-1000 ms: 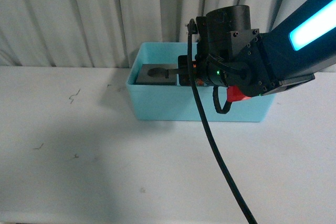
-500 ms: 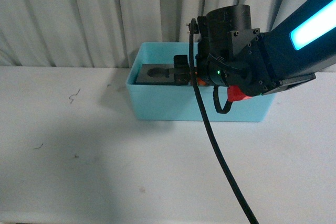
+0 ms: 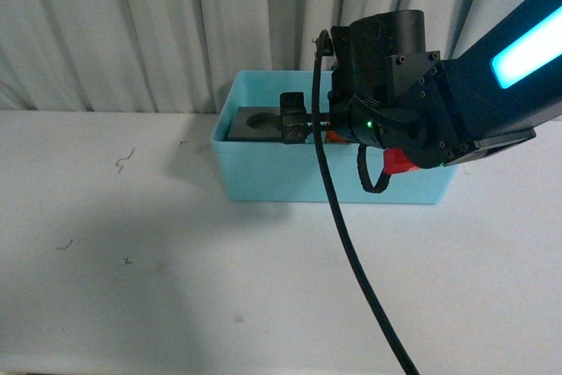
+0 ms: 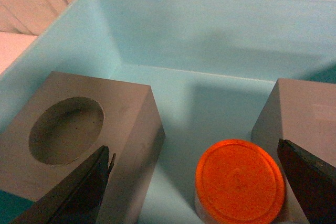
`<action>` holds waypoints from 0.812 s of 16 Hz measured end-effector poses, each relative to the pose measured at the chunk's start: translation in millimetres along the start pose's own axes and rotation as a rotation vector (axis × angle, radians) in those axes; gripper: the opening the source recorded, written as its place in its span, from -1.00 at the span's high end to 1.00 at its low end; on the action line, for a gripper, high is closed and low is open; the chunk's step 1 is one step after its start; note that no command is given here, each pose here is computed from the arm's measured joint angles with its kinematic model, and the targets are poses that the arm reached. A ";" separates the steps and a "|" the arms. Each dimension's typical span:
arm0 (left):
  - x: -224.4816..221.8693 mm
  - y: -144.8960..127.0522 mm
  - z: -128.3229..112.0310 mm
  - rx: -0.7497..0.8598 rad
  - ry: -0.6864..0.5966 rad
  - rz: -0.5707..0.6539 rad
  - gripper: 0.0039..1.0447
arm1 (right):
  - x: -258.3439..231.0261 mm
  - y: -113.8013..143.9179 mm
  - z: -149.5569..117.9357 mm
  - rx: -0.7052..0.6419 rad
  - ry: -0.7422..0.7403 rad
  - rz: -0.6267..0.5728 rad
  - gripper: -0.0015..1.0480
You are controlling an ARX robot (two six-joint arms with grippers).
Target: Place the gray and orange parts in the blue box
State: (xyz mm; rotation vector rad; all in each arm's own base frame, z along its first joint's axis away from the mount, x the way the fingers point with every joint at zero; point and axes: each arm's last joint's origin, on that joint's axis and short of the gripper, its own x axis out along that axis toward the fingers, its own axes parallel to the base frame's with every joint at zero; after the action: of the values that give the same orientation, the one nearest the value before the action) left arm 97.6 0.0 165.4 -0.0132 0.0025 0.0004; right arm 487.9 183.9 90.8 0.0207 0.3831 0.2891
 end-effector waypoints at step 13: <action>0.0 0.0 0.0 0.000 0.000 0.000 -0.88 | -324.9 -64.4 -101.7 0.342 0.165 0.031 -0.85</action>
State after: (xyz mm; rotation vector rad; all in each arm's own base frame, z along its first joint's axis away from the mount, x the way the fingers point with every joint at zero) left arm 97.6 0.0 165.4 -0.0132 0.0025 0.0000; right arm 179.7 27.1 110.5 0.3407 0.5933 0.2540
